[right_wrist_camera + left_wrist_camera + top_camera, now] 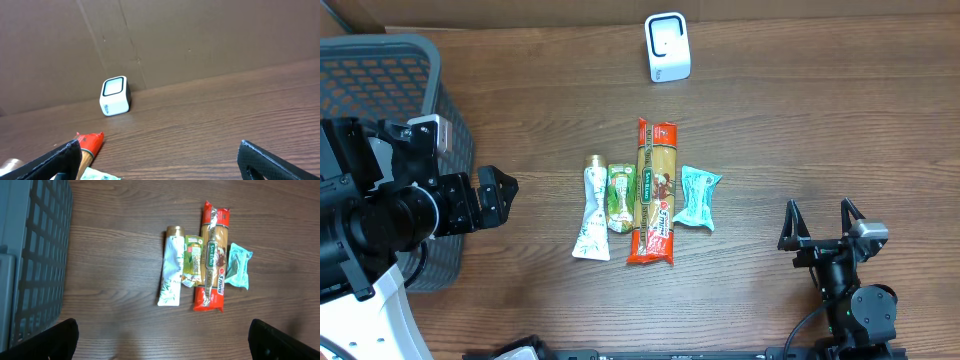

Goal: Scan the item barcode

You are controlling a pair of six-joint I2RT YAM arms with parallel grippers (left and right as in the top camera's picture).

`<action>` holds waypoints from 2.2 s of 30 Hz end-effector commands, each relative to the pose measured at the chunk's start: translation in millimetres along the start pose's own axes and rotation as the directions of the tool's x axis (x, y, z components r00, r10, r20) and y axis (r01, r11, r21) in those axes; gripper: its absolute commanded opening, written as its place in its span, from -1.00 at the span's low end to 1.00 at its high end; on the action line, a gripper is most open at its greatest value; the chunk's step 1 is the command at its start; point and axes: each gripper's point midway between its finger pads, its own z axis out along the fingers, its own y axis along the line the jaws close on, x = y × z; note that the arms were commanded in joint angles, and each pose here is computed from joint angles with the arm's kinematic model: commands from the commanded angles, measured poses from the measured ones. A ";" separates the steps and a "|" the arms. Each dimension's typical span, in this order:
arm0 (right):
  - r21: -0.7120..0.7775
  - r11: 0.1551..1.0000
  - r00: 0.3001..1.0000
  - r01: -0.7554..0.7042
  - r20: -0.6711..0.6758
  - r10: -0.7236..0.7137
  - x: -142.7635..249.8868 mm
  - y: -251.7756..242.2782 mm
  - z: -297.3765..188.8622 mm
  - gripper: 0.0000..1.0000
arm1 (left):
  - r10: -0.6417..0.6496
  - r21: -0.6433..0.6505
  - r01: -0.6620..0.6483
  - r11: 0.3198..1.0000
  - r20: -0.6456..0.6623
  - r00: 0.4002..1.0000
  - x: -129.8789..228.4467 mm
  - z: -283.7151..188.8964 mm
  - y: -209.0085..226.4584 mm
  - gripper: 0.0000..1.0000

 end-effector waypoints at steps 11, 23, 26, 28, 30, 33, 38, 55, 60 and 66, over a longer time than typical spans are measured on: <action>0.000 1.000 1.000 0.008 0.006 -0.008 1.3 -0.3 0.0 1.00 | 0.002 -0.009 -0.002 1.000 -0.003 1.000 -0.4 0.8 2.7 0.99; 0.000 1.000 1.000 0.008 0.006 -0.008 1.3 -0.3 0.0 1.00 | 0.002 -0.008 -0.002 1.000 -0.003 1.000 -0.4 0.8 2.6 1.00; 0.000 1.000 1.000 0.008 0.006 -0.008 1.3 -0.3 0.0 1.00 | 0.002 -0.008 -0.002 1.000 -0.003 1.000 -0.4 0.8 2.6 1.00; 0.000 1.000 1.000 0.008 0.006 -0.008 1.3 -0.3 0.0 1.00 | 0.002 -0.009 -0.002 1.000 -0.003 1.000 -0.4 0.8 2.7 0.99; 0.000 1.000 1.000 0.008 0.006 -0.008 1.3 -0.3 0.0 1.00 | 0.002 -0.008 -0.002 1.000 -0.003 1.000 -0.4 0.8 2.6 1.00; 0.000 1.000 1.000 0.008 0.006 -0.008 1.3 -0.3 0.0 1.00 | 0.002 -0.009 -0.002 1.000 -0.003 1.000 -0.4 0.8 2.7 0.99; 0.000 1.000 1.000 0.008 0.006 -0.008 1.3 -0.3 0.0 1.00 | 0.002 -0.009 -0.002 1.000 -0.003 1.000 -0.4 0.8 2.7 1.00; -0.001 1.000 1.000 0.006 0.011 -0.006 0.0 0.1 -0.1 1.00 | 0.002 -0.008 -0.002 1.000 -0.003 1.000 -0.4 0.8 2.6 0.99; -0.022 1.000 1.000 -0.008 0.016 0.009 -1.5 3.9 -0.1 1.00 | 0.002 -0.009 -0.002 1.000 -0.003 1.000 -0.4 0.8 2.7 1.00; -0.144 0.990 1.000 -0.009 -0.020 0.006 4.7 24.7 -1.9 1.00 | 0.002 -0.009 -0.002 1.000 -0.003 1.000 -0.4 0.8 2.7 0.99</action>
